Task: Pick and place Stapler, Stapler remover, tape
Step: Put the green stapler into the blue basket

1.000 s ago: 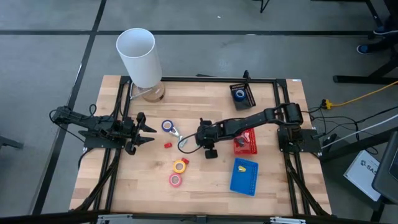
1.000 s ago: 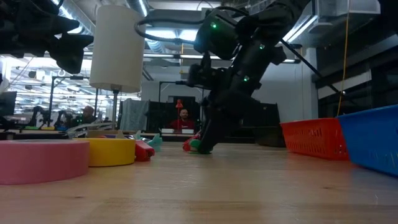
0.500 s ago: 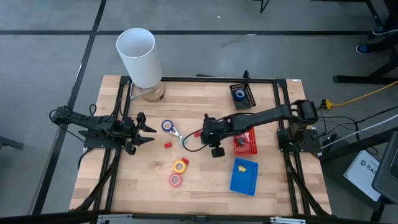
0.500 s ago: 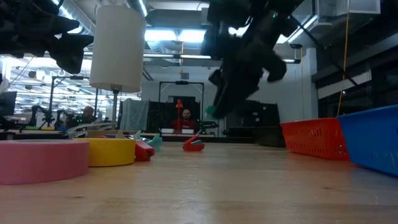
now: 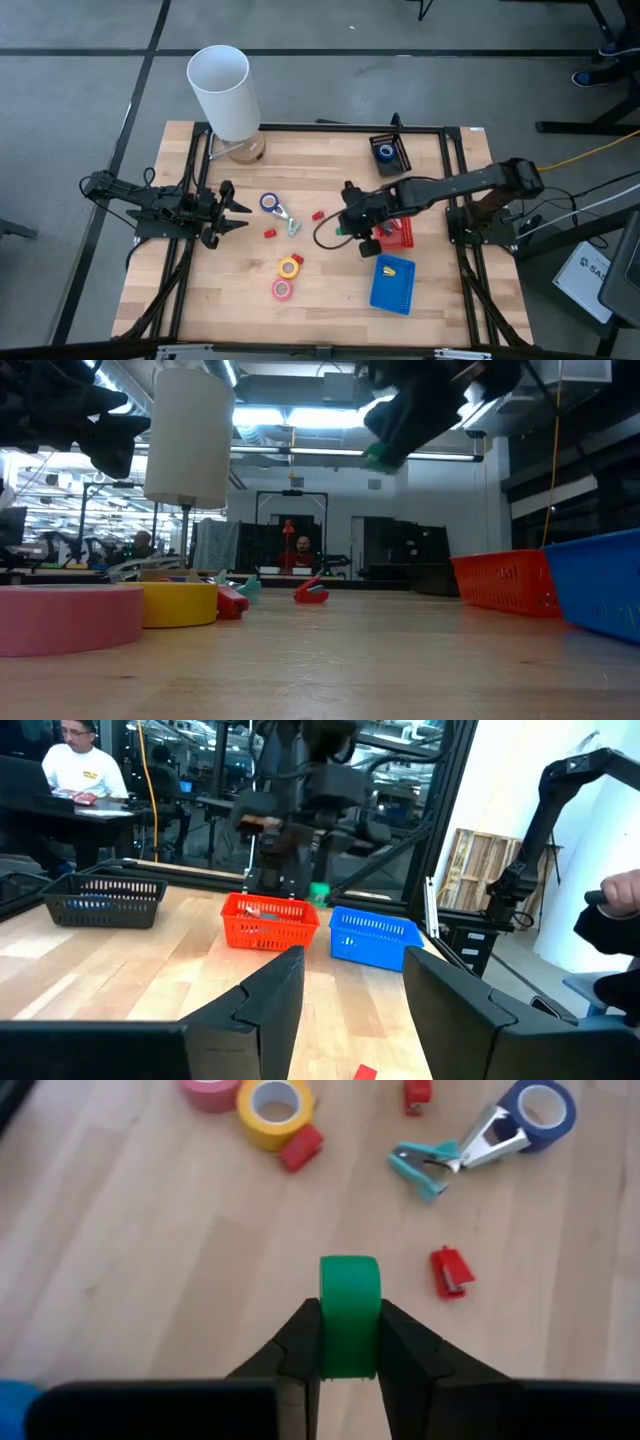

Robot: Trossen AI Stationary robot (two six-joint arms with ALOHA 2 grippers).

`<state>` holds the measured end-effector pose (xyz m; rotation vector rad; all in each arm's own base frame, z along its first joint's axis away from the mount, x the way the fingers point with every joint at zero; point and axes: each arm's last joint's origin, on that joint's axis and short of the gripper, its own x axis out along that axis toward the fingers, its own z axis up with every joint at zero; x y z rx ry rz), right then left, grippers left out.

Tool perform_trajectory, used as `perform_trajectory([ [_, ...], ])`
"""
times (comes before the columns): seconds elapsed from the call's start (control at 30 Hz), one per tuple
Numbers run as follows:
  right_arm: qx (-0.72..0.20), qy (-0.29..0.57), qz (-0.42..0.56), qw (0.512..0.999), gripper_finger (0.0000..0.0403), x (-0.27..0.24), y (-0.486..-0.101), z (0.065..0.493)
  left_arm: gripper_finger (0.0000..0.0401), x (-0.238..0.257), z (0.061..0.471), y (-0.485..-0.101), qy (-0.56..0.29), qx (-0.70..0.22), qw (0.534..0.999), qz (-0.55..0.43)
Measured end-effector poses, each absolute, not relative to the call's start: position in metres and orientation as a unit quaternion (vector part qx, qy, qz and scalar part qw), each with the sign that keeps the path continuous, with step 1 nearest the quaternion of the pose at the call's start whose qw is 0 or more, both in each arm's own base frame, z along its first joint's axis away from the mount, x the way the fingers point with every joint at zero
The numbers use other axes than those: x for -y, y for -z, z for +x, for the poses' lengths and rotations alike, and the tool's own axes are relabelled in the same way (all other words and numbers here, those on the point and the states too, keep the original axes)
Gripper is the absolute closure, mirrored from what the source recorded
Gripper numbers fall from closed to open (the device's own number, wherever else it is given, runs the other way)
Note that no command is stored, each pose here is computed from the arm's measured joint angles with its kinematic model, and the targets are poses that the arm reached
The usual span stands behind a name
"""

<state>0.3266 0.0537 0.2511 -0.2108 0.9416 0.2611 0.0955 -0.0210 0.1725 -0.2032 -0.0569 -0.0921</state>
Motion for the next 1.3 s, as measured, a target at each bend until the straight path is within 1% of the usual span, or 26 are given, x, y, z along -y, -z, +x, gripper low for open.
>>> perform_trajectory([
  [0.27,-0.472,-0.128,-0.077,0.869,0.0336,-0.075,-0.266,0.303,0.0232,0.021,0.096,-0.172,0.046,0.028,0.993,-0.101],
  [0.6,-0.514,-0.118,-0.023,0.85,0.0335,-0.102,-0.266,0.283,0.0232,0.021,0.096,-0.172,0.046,0.028,0.993,-0.101],
  [0.87,-0.559,-0.032,0.013,0.828,0.0332,-0.124,-0.261,0.263,0.0232,0.021,0.096,-0.172,0.046,0.028,0.993,-0.101],
  [1.13,-0.613,0.09,0.085,0.78,0.0331,-0.137,-0.256,0.236,0.0232,0.021,0.096,-0.172,0.046,0.028,0.993,-0.101],
  [1.2,-0.616,0.104,0.099,0.775,0.0331,-0.141,-0.255,0.232,0.0232,0.021,0.096,-0.172,0.046,0.028,0.993,-0.101],
  [1.3,-0.614,0.102,0.111,0.775,0.0331,-0.146,-0.243,0.229,0.0232,0.021,0.096,-0.172,0.046,0.028,0.993,-0.101],
])
